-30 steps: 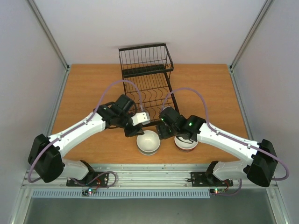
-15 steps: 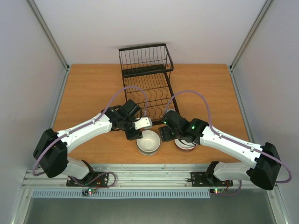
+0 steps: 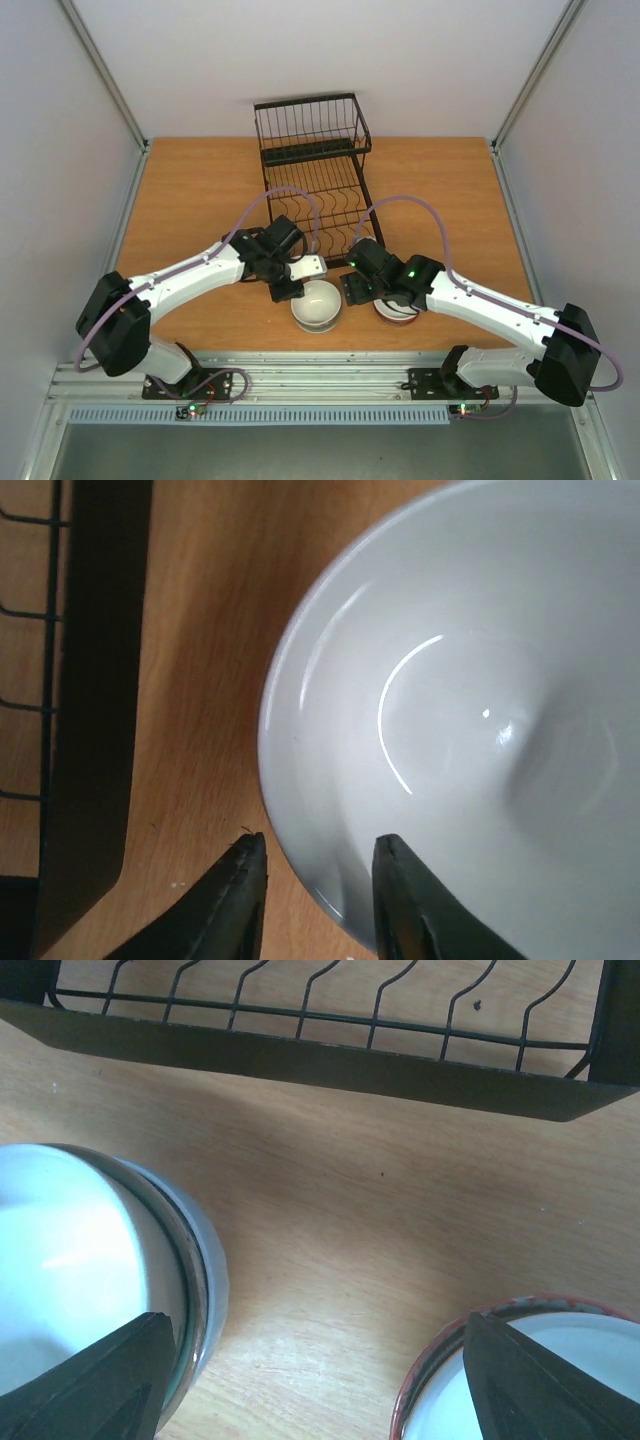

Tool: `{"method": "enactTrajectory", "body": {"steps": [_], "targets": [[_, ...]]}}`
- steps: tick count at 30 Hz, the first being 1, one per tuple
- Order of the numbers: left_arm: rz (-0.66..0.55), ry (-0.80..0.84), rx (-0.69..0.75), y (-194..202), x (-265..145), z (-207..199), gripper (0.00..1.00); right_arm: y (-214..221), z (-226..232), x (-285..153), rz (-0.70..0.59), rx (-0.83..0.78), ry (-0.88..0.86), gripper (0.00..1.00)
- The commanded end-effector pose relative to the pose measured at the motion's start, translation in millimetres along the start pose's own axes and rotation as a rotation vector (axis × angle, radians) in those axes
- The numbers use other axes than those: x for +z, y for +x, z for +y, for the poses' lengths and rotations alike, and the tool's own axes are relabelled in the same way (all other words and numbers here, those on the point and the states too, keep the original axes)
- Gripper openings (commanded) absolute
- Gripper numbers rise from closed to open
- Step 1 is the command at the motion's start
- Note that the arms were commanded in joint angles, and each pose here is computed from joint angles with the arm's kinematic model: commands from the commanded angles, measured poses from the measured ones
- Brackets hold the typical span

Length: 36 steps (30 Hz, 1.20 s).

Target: Load the bowls into the dish rack

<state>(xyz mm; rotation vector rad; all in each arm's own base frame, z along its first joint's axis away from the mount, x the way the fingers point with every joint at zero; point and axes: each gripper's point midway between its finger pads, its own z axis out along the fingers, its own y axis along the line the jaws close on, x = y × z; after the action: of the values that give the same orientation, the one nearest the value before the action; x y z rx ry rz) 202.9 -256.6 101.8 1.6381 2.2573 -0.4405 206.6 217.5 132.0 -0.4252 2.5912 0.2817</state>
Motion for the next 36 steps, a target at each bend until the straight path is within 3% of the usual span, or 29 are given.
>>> {"method": "enactTrajectory", "body": {"steps": [1,4,11,20,22,26,36], "targets": [[0.009,0.056,0.012,-3,-6,-10,0.34,1,-2,5,-0.002,0.014,0.017,0.81],[0.015,0.078,0.012,-3,-7,-14,0.41,2,-2,6,0.001,0.014,0.019,0.81],[0.046,0.099,0.011,1,-1,-16,0.37,1,-1,7,-0.003,0.014,0.017,0.81],[0.062,0.065,0.006,0,3,-8,0.42,3,0,12,0.008,0.012,0.013,0.81],[0.059,0.065,0.006,-1,2,-8,0.35,3,0,12,0.008,0.01,0.014,0.81],[0.055,0.056,0.004,-2,1,-7,0.02,4,0,15,0.016,0.009,0.018,0.81],[0.031,0.049,0.011,-4,-5,-8,0.0,5,0,18,0.023,0.009,0.025,0.81]]}}
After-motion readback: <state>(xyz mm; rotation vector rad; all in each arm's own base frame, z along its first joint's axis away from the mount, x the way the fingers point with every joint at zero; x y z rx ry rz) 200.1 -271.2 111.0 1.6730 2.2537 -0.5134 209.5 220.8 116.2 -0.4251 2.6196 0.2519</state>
